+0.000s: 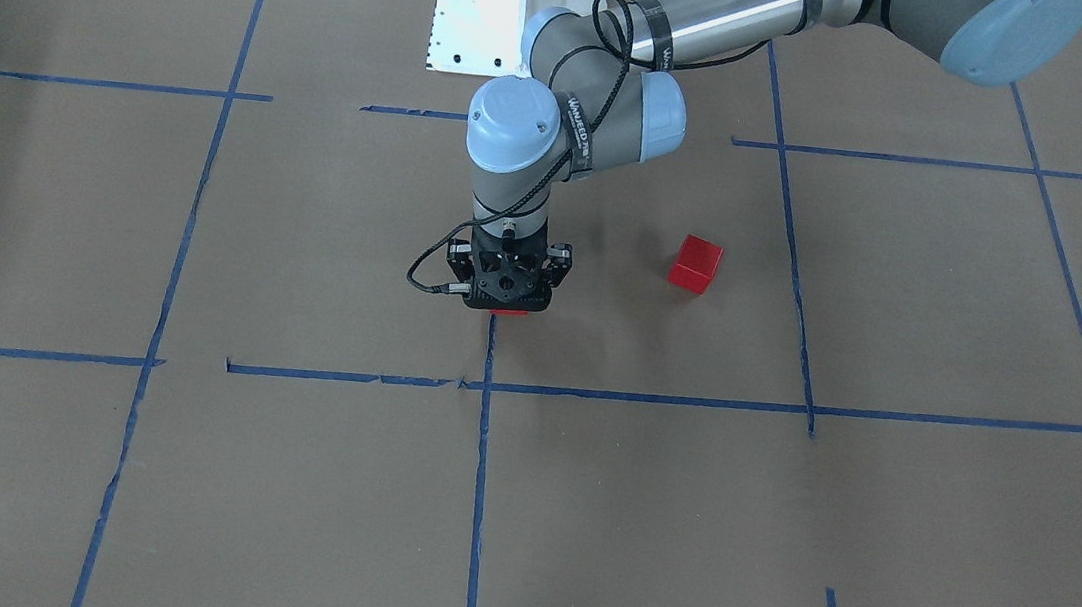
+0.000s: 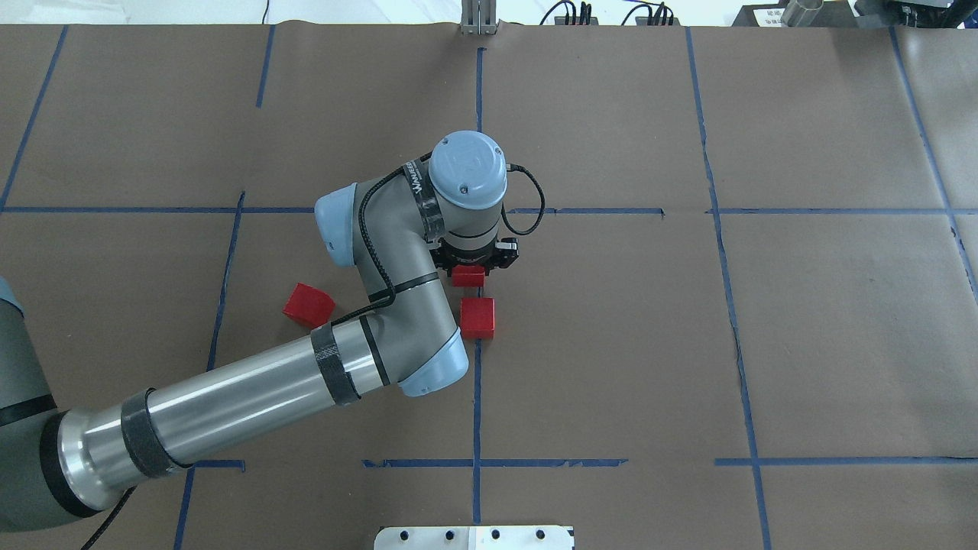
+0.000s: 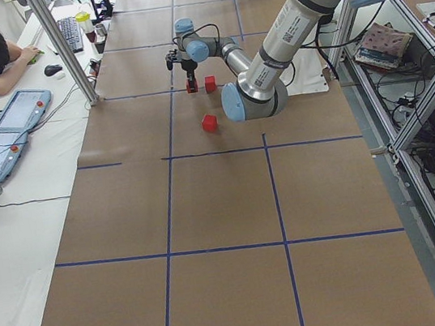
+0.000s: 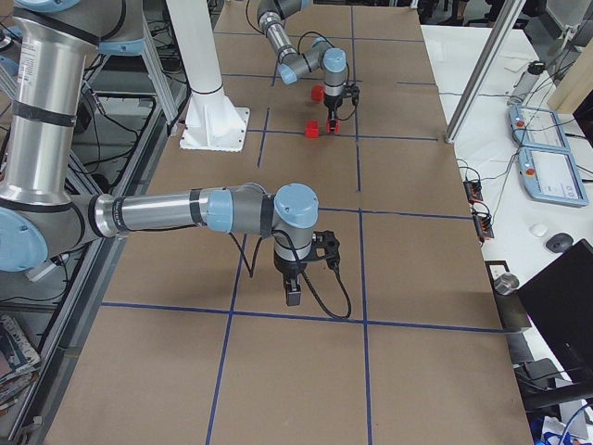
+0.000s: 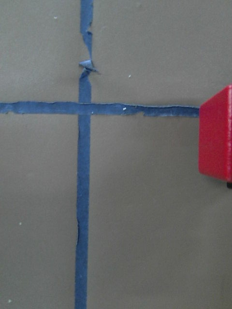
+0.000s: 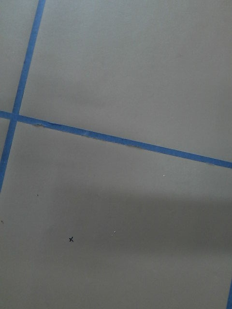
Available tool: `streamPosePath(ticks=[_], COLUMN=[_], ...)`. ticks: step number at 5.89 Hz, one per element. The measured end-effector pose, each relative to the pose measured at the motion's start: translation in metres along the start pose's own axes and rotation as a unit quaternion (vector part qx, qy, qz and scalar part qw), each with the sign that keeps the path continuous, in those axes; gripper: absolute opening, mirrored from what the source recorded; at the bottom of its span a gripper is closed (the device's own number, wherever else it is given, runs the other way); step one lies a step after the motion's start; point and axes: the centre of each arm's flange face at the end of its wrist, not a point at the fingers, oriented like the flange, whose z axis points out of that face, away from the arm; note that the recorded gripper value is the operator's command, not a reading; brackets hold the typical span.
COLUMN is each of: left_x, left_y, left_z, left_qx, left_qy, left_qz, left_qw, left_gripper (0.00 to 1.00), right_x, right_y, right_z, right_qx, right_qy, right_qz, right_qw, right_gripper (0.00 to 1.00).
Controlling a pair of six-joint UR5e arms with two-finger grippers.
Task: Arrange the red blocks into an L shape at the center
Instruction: 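Carry the cube with the left gripper beside the placed cube, then lower the cube against the placed cube, farther from the robot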
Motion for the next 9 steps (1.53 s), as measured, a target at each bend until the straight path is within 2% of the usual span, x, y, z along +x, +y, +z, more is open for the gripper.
streamPosePath(ticks=[3, 9], left_x=[0.0072, 0.0075], left_y=[0.0131, 0.0146], left_z=[0.0052, 0.0055], left_qx=[-0.007, -0.007], left_qy=[0.001, 0.002], left_qz=[-0.004, -0.002], left_qw=[1.0000, 1.0000], left_gripper=[0.25, 0.28], right_x=[0.0002, 0.0001], right_y=[0.0001, -0.0001], right_z=[-0.0005, -0.0002], right_qx=[0.001, 0.000], right_qy=[0.000, 0.000], right_qz=[0.000, 0.001], right_qw=[1.0000, 1.0000], right_gripper=[1.00, 1.00])
